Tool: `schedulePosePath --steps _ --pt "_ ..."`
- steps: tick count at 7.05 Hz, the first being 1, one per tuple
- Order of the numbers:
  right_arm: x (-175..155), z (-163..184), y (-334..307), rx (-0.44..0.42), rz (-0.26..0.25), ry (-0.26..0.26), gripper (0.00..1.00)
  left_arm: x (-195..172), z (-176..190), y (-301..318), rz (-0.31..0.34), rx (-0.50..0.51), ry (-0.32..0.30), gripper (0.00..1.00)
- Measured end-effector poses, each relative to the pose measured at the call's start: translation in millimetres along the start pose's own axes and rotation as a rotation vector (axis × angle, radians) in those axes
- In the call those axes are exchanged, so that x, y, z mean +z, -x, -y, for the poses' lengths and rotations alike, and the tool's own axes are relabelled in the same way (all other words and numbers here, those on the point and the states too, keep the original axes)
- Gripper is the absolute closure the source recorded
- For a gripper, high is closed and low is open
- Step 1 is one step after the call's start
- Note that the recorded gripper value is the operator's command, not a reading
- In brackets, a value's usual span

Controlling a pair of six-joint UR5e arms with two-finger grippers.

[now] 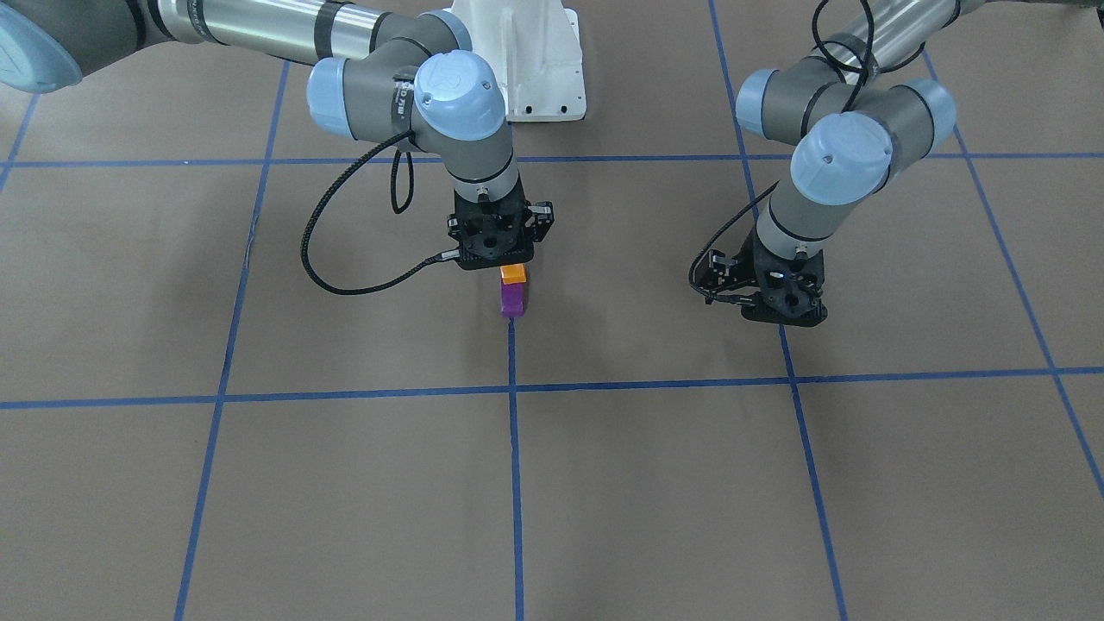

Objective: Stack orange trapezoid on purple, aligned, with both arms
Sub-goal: 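Carry the orange trapezoid with the right gripper above the purple trapezoid, then lower the orange trapezoid onto the purple one, aligned, and open the right gripper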

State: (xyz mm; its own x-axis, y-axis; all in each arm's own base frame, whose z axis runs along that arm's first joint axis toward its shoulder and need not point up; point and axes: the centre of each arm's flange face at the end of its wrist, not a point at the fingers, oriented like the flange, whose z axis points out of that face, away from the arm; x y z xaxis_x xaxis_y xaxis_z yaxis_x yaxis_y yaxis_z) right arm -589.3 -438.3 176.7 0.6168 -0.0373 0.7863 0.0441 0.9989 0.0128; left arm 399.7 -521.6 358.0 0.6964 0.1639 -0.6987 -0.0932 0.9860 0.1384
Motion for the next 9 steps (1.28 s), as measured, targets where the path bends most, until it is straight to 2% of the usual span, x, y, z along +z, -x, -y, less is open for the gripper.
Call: schedulePosePath --steps 7,9 --pt "9 -7 -1 0.013 -0.042 0.021 1.0 -4 0 -5 -0.007 0.002 -0.006 0.0" --pt "14 -12 1 0.003 -0.051 0.012 1.0 -6 0 -6 -0.01 0.003 -0.008 0.0"
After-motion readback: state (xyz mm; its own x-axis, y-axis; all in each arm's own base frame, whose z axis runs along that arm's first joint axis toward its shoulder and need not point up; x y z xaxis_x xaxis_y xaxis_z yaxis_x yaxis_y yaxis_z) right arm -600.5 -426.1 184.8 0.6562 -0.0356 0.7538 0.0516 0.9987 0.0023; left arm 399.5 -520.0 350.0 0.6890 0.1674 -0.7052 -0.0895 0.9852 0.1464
